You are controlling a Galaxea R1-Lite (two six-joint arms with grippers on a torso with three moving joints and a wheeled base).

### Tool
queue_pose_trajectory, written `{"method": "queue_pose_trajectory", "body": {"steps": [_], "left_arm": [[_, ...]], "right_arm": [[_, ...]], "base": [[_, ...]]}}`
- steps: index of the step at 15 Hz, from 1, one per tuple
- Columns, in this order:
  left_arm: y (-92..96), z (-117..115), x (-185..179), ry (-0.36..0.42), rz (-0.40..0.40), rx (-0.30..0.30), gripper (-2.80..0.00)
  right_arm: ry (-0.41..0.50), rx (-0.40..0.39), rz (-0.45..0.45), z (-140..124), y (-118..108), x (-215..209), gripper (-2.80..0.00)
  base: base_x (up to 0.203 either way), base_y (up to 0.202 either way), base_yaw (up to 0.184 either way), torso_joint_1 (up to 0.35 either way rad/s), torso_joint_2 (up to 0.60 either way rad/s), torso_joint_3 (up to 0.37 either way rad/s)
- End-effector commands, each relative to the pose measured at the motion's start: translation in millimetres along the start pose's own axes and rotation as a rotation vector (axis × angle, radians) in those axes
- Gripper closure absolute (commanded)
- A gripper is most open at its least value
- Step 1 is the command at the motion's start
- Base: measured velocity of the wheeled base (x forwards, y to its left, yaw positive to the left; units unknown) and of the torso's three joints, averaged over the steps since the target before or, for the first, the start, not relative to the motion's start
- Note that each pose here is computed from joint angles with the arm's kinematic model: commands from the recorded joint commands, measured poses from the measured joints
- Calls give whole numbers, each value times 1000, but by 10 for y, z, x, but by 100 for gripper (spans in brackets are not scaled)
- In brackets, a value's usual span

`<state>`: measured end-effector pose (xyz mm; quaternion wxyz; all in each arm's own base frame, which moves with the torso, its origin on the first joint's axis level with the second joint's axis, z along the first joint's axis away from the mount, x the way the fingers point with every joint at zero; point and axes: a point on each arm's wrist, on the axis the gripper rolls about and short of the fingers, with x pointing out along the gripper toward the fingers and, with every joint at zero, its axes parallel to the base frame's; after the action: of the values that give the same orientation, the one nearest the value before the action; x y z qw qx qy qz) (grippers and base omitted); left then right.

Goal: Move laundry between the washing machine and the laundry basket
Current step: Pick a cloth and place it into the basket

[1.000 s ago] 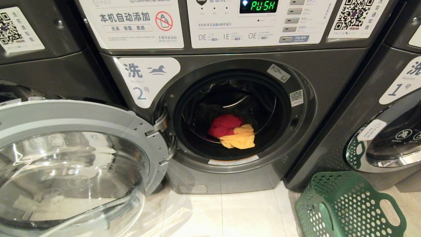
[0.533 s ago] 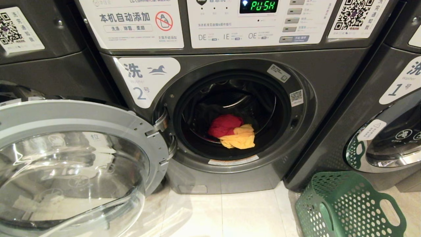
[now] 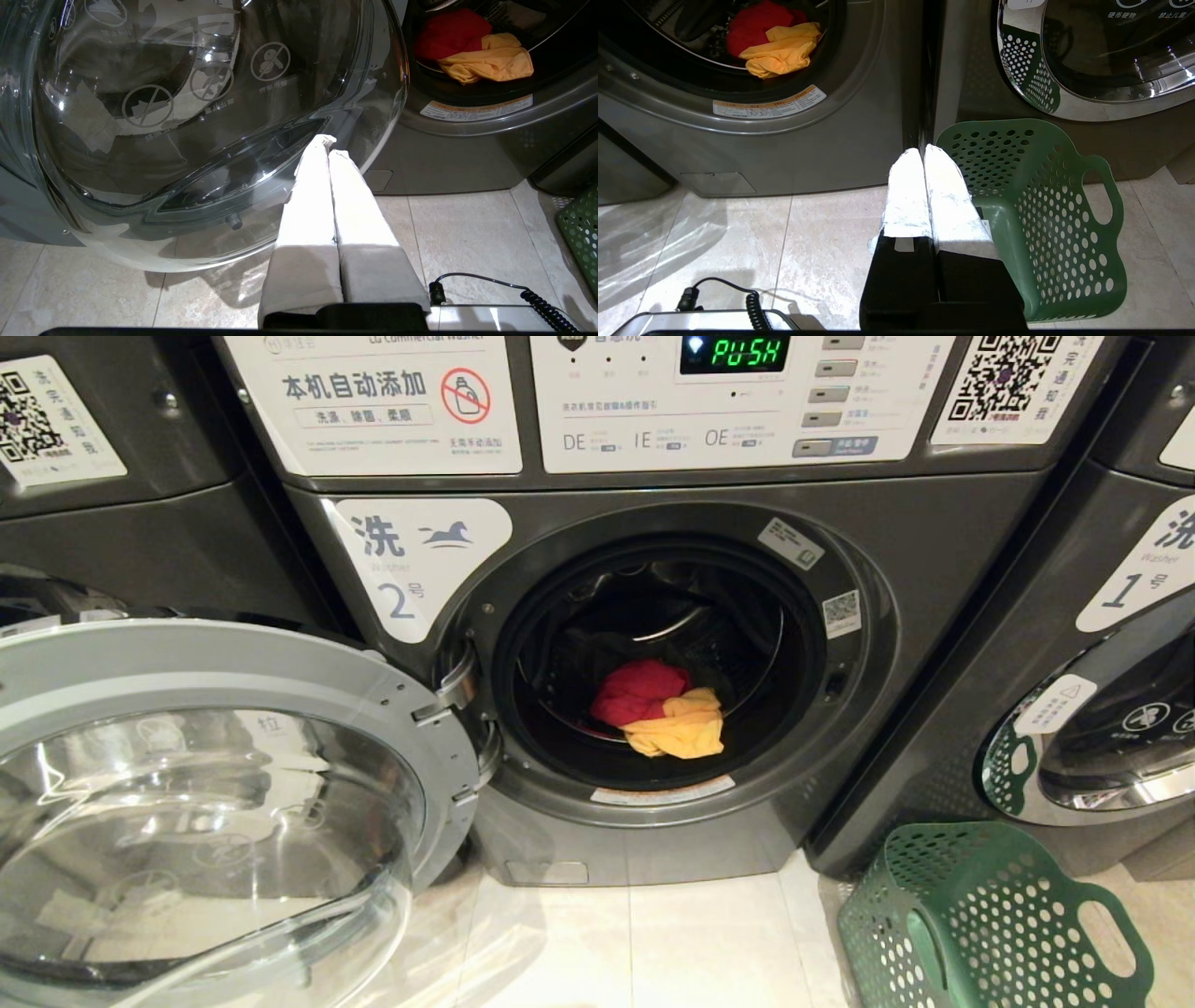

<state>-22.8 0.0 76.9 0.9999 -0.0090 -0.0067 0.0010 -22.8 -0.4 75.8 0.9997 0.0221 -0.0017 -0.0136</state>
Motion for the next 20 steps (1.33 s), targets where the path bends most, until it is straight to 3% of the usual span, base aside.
{"method": "queue_pose_trajectory", "body": {"steps": [1, 20], "left_arm": [[0, 1, 1, 1, 1, -1, 0], [0, 1, 1, 1, 1, -1, 0]], "right_arm": [[1, 0, 0, 1, 0, 1, 0], [0, -3, 1, 2, 1, 1, 0]], "base": [[0, 0, 0, 0, 0, 0], [0, 0, 0, 0, 0, 0]]}}
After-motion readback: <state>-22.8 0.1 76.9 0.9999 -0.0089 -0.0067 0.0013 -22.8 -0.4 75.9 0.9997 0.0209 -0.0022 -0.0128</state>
